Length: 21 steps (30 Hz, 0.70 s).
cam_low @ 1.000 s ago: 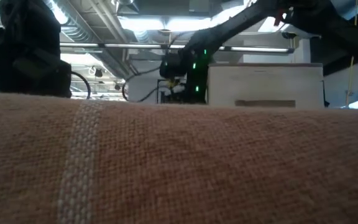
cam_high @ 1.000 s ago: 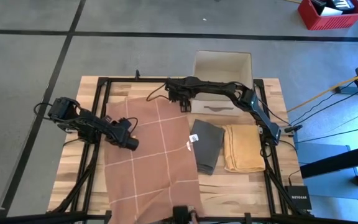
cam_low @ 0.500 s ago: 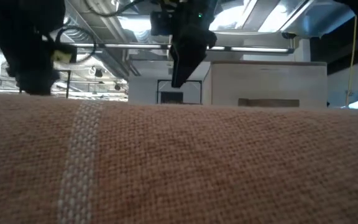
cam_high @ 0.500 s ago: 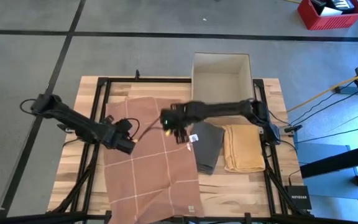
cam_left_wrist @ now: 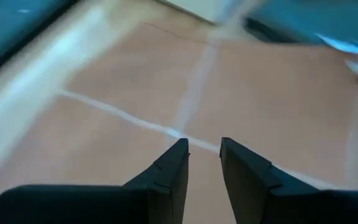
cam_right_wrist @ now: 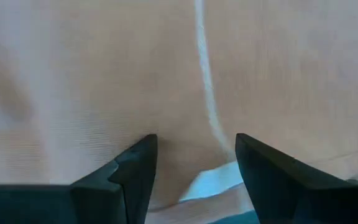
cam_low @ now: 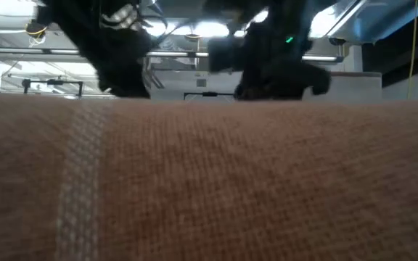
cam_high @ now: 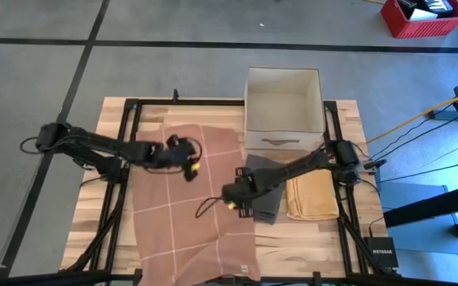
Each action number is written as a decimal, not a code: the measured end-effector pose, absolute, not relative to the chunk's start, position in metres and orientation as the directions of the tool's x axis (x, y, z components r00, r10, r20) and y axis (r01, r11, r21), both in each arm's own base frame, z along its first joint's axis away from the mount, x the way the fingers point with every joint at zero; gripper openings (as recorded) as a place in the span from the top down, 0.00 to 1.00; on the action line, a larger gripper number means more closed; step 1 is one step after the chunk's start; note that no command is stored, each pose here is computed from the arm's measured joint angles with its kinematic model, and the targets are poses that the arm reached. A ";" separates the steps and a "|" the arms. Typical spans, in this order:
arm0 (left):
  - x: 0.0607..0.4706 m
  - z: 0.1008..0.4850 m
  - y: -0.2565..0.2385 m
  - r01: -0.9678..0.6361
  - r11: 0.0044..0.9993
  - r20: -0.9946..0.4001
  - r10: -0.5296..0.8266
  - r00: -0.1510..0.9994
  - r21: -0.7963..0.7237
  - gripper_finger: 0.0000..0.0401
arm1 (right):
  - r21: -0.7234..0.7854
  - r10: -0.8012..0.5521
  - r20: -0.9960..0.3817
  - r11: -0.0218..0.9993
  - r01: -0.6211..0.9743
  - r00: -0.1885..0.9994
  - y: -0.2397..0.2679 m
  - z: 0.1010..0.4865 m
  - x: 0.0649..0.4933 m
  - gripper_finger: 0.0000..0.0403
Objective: Fold towel
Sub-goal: Fold the brown towel
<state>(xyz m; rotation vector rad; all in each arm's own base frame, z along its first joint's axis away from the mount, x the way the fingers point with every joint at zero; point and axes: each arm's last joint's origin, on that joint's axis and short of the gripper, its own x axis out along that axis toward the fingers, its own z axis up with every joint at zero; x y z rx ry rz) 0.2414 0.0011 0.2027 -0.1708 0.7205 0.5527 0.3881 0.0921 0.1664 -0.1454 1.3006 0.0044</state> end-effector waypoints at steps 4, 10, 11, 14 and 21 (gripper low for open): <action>0.247 0.216 0.045 -0.567 0.823 -0.649 0.447 0.615 0.030 0.75 | -0.144 -0.100 -0.887 0.987 -0.065 0.451 0.106 0.186 0.374 0.45; 0.246 0.216 0.113 -0.537 0.832 -0.612 0.354 0.707 -0.140 0.61 | -0.196 -0.105 -0.769 0.978 -0.076 0.630 0.101 0.188 0.378 0.45; 0.246 0.212 0.122 -0.546 0.824 -0.614 0.353 0.706 -0.153 0.59 | -0.200 -0.102 -0.759 0.976 -0.081 0.644 0.100 0.186 0.379 0.45; 0.246 0.194 0.149 -0.590 0.787 -0.626 0.372 0.686 -0.179 0.55 | -0.181 -0.102 -0.719 0.982 -0.044 0.687 0.092 0.181 0.383 0.45; 0.261 0.139 0.189 -0.617 0.750 -0.706 0.303 0.640 -0.238 0.54 | -0.060 -0.109 -0.687 0.994 0.093 0.718 0.086 0.178 0.386 0.45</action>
